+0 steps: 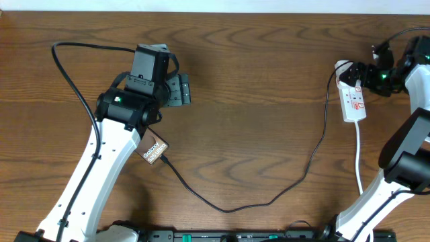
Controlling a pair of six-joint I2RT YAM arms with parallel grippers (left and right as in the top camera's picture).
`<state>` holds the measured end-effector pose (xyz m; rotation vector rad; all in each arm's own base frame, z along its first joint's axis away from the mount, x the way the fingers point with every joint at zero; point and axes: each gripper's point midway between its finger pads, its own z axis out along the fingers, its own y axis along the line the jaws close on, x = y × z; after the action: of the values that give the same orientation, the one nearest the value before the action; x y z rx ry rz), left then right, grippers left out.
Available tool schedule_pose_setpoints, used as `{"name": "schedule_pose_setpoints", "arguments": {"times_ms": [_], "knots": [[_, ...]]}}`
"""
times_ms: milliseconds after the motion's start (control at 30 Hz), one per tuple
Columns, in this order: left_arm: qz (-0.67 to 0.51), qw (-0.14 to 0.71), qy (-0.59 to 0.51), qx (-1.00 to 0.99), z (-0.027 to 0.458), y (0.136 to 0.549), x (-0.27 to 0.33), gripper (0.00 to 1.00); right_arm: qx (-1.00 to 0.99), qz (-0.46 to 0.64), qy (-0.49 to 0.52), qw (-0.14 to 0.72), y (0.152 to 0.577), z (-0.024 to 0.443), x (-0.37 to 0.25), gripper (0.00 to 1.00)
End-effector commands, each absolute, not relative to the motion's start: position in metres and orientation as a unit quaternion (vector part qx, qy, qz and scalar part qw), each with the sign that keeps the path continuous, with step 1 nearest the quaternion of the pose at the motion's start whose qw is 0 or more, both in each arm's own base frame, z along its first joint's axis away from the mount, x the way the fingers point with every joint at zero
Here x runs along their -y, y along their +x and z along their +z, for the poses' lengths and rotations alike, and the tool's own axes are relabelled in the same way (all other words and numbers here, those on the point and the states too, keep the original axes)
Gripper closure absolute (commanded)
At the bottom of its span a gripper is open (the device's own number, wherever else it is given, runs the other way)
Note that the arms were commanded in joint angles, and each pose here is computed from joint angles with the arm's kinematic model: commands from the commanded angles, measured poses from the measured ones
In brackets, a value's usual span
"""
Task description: Plug charger to phone and switch on socket
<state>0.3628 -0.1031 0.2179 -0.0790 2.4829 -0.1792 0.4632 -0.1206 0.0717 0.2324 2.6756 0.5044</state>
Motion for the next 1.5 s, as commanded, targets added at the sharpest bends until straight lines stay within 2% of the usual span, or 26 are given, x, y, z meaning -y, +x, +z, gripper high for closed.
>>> {"name": "schedule_pose_setpoints", "arguments": {"times_ms": [0, 333, 1467], "knots": [[-0.060, 0.328, -0.025, -0.942, 0.223, 0.366, 0.101, 0.13, -0.961, 0.163, 0.115, 0.190, 0.466, 0.064, 0.123, 0.01], [-0.060, 0.328, -0.025, -0.942, 0.223, 0.366, 0.101, 0.13, -0.952, 0.214, 0.134, 0.175, 0.469, 0.048, 0.107, 0.01], [-0.060, 0.328, -0.025, -0.942, 0.223, 0.366, 0.101, 0.13, -0.957, 0.212, 0.082, 0.181, 0.474, 0.048, 0.090, 0.01]]}}
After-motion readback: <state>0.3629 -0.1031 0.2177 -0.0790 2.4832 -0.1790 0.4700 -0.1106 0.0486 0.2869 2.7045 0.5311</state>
